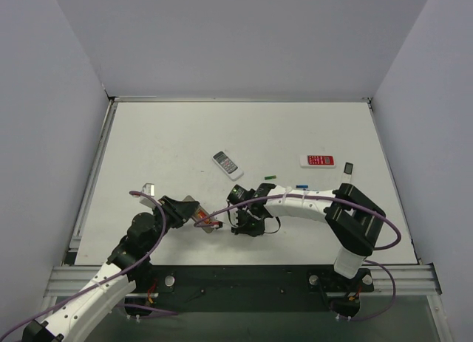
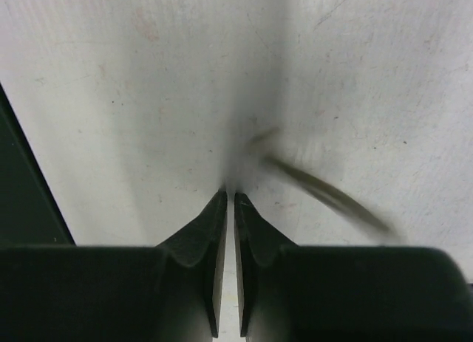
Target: Load the batteries into the remote control
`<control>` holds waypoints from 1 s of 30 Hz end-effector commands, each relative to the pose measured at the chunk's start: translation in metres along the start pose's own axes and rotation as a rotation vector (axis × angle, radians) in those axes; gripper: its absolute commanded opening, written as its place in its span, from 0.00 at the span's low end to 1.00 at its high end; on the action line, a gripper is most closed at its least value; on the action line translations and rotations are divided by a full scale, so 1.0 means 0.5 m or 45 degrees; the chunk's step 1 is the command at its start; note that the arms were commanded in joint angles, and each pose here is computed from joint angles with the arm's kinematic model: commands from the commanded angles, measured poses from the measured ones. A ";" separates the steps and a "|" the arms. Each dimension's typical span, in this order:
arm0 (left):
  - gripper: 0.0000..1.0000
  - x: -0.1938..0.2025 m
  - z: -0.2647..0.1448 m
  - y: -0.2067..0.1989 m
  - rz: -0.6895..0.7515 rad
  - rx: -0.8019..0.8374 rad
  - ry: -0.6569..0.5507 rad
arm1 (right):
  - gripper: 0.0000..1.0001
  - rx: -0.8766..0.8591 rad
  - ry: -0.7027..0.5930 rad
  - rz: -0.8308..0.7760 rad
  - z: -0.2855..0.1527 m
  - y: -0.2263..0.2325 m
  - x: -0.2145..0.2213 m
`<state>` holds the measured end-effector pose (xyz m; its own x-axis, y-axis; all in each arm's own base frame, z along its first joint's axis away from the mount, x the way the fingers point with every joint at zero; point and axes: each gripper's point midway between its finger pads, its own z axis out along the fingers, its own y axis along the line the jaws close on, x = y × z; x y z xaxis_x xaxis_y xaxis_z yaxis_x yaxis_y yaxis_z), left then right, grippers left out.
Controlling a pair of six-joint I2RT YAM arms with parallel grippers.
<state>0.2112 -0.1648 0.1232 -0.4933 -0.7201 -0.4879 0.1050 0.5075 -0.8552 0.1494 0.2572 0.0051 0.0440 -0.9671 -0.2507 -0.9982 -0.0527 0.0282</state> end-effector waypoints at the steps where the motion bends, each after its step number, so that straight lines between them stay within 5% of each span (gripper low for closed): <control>1: 0.00 -0.023 0.002 -0.038 -0.009 0.076 -0.043 | 0.04 -0.098 0.053 0.109 0.000 0.041 0.026; 13: 0.00 -0.025 0.004 -0.039 -0.013 0.071 -0.047 | 0.00 0.202 0.046 0.710 -0.046 -0.035 0.047; 14: 0.00 -0.025 0.003 -0.037 -0.010 0.064 -0.048 | 0.03 0.274 -0.001 0.760 -0.066 -0.055 0.043; 17: 0.00 -0.029 0.002 -0.036 -0.007 0.059 -0.061 | 0.41 0.387 -0.177 0.967 -0.111 -0.107 0.026; 20: 0.00 -0.031 0.001 -0.036 -0.002 0.061 -0.066 | 0.53 0.481 -0.301 1.164 -0.154 -0.162 0.029; 23: 0.00 -0.030 0.000 -0.036 0.000 0.061 -0.062 | 0.62 0.553 -0.396 1.332 -0.187 -0.212 0.045; 30: 0.00 -0.032 0.000 -0.037 0.008 0.064 -0.068 | 0.63 0.749 -0.400 1.505 -0.235 -0.312 0.075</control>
<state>0.2116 -0.1639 0.1227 -0.4904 -0.7211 -0.4894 0.1025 0.5099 -0.8541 0.2812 0.2032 0.0888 -0.7626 -0.3652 -0.5339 -0.4393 0.8982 0.0131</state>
